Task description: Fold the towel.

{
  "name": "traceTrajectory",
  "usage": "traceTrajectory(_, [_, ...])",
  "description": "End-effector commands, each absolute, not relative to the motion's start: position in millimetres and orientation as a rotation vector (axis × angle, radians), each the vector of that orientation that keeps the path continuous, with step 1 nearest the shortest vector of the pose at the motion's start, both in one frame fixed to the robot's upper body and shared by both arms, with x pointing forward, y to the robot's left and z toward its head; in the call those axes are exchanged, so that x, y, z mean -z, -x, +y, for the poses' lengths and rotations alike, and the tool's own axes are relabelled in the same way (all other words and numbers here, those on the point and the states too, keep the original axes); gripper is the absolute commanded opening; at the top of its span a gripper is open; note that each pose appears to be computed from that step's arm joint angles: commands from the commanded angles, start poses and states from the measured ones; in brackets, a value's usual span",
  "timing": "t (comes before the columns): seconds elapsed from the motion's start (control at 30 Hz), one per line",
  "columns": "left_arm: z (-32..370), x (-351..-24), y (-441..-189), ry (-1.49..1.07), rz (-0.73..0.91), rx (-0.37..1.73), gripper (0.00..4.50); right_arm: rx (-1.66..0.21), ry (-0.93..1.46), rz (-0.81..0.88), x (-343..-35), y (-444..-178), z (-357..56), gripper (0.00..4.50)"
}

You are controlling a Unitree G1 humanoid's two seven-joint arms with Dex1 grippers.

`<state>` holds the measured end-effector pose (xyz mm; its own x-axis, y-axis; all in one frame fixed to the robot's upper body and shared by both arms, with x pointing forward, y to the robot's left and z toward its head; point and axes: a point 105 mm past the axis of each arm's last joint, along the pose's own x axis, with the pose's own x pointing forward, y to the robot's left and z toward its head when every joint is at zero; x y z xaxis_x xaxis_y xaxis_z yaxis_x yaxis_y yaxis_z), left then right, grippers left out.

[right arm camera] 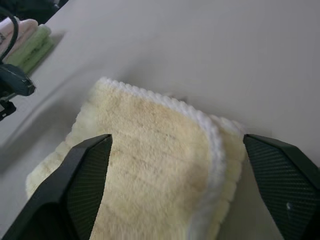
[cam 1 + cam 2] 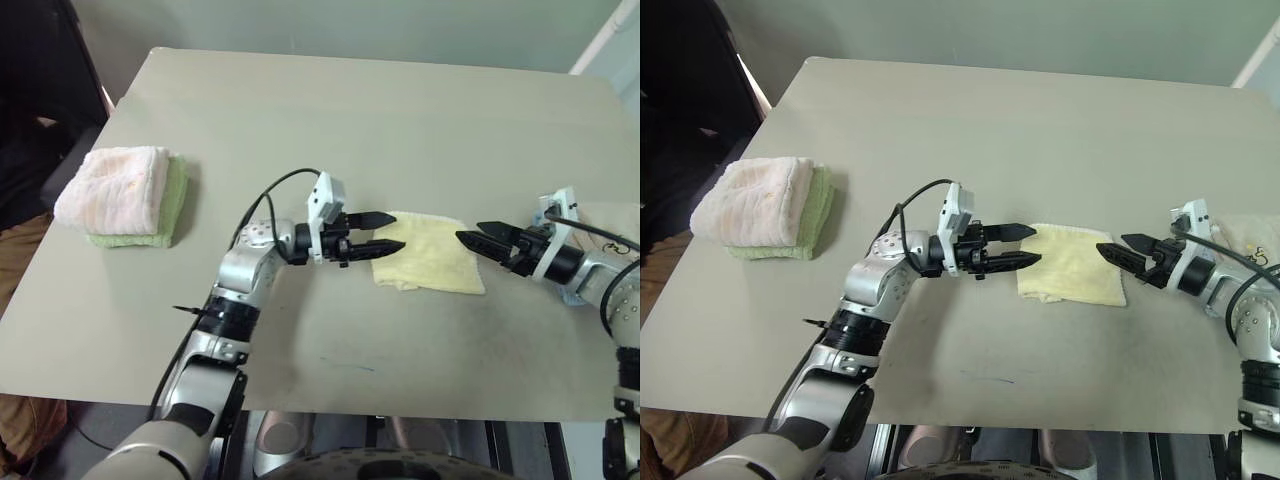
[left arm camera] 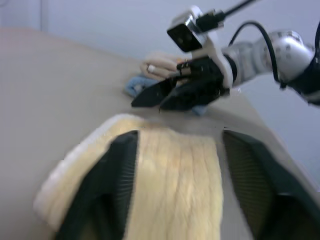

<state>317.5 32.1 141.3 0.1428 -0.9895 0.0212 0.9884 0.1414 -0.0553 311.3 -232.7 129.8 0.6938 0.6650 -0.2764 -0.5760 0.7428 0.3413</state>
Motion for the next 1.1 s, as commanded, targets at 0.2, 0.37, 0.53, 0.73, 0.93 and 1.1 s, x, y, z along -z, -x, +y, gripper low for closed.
traceTrajectory(0.2, [49.2, -141.9, -309.7, -0.003, 0.0, 1.332, 4.47, -0.694, -0.345, 0.559, -112.1, -313.7, -250.4, 4.5])
traceTrajectory(0.37, [53.1, -142.5, -300.2, 0.021, 0.017, 1.339, 4.47, -0.743, -0.431, 0.661, -97.1, -313.5, -240.9, 4.5])
traceTrajectory(0.53, [54.4, -140.8, -300.8, 0.015, 0.018, 1.311, 4.47, -0.826, -0.48, 0.711, -89.6, -308.8, -225.0, 4.5])
traceTrajectory(0.73, [53.1, -135.7, -295.2, 0.011, 0.04, 1.317, 4.47, -0.982, -0.488, 0.747, -99.9, -296.4, -194.3, 4.5])
traceTrajectory(0.93, [51.1, -132.8, -299.5, -0.011, 0.031, 1.302, 4.5, -0.99, -0.482, 0.789, -90.0, -300.7, -184.3, 4.33])
traceTrajectory(1.1, [48.5, -133.0, -300.4, -0.006, 0.026, 1.305, 4.5, -0.994, -0.48, 0.775, -90.9, -302.8, -182.7, 2.84])
